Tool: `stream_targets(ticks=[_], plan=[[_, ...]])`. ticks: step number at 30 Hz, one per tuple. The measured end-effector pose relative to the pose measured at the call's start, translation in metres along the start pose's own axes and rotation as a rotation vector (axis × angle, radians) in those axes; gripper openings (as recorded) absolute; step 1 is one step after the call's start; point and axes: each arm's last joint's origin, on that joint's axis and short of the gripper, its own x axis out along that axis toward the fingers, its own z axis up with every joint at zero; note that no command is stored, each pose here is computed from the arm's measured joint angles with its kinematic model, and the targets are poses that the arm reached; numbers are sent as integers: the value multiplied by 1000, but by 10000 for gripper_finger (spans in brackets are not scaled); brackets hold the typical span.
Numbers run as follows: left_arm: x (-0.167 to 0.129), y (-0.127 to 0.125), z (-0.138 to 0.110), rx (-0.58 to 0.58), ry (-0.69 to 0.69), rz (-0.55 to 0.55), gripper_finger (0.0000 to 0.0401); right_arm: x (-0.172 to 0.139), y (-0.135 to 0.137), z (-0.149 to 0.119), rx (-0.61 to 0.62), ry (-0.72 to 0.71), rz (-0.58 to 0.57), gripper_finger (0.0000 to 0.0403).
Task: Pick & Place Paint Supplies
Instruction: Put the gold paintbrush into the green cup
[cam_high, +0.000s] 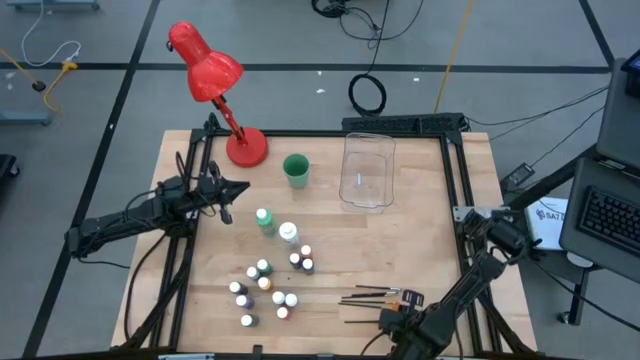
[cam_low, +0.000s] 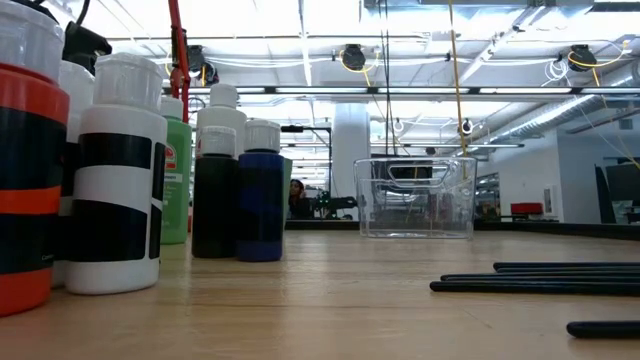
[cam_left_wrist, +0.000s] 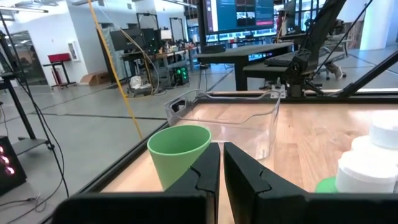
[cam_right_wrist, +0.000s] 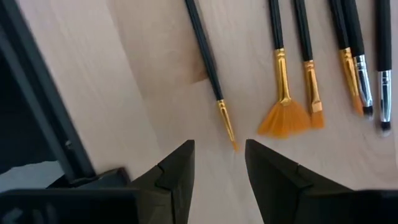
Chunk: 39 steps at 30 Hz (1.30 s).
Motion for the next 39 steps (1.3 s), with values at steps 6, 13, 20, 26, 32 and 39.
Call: stream_targets(ticks=[6,13,20,26,32,39], plan=[[0,0,-1,0,11,-2,26,4,-1,0,-4,-20,0,137],[0,0,-2,0,17,-4,26,25,-8,-7,5,-11,48,137],[0,0,-2,0,20,-4,26,32,-13,-10,2,9,27,100],[0,0,-2,-1,20,-4,26,33,-13,-11,-4,29,29,12],[0,0,-3,-5,33,-7,26,19,-15,-10,-13,7,62,4],[0,0,0,-3,2,-3,26,-30,-29,-13,-110,-111,105,1]])
